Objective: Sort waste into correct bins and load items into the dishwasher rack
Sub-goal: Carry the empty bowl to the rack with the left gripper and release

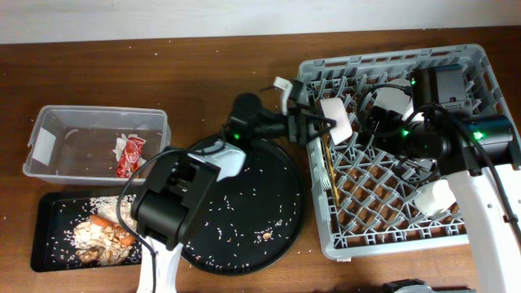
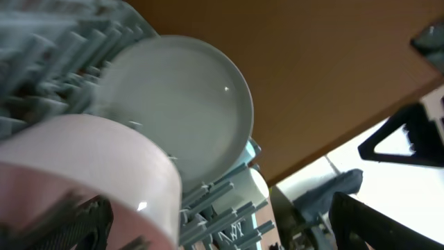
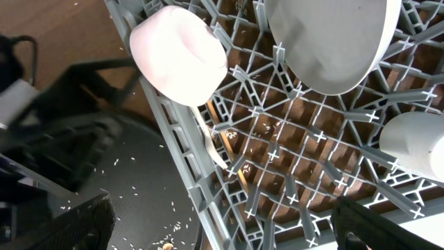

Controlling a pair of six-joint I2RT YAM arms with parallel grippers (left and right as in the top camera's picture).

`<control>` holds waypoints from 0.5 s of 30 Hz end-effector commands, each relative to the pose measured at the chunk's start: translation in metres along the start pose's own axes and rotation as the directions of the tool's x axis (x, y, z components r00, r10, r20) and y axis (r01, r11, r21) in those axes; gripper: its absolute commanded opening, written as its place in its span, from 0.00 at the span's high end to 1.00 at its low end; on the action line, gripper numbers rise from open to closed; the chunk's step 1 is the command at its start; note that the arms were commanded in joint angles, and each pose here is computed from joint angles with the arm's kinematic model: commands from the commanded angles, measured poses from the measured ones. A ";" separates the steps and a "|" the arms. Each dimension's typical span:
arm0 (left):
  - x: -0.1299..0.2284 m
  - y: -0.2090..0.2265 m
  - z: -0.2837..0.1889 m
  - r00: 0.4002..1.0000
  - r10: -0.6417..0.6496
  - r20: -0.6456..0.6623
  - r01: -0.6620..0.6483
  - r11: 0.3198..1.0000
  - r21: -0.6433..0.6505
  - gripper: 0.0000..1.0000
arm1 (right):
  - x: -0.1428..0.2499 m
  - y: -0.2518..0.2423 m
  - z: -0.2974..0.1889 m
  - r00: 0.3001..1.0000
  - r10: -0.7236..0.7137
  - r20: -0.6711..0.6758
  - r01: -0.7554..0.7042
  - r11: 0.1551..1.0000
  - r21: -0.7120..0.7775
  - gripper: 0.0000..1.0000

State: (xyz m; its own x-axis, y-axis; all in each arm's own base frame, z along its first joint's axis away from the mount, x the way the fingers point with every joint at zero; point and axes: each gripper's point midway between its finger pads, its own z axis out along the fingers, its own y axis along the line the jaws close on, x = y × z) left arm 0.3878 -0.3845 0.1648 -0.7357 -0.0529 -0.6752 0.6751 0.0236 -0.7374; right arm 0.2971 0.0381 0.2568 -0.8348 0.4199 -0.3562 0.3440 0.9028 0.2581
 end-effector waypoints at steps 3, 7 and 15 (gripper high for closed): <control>-0.054 -0.003 -0.059 0.998 -0.011 0.065 0.011 1.000 -0.005 0.01 | -0.001 -0.001 -0.002 1.000 0.011 0.006 -0.011 1.000 0.001 0.01; -0.069 0.008 -0.149 0.991 -0.114 0.067 0.131 0.907 -0.401 0.01 | -0.001 -0.001 -0.002 1.000 0.011 0.006 -0.011 1.000 0.001 0.01; -0.037 -0.186 -0.436 0.982 0.171 0.079 0.097 -0.100 -0.990 0.01 | -0.001 -0.001 -0.002 1.000 0.011 0.006 -0.011 1.000 0.001 0.01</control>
State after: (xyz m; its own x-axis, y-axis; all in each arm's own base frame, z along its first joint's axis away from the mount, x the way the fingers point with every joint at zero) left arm 0.2942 0.0110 0.2916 -0.6697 -0.2381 -0.7035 -0.1451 0.9709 -0.1905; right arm 0.2966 0.0379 0.2562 -0.8359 0.4194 -0.3541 0.3446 0.9031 0.2563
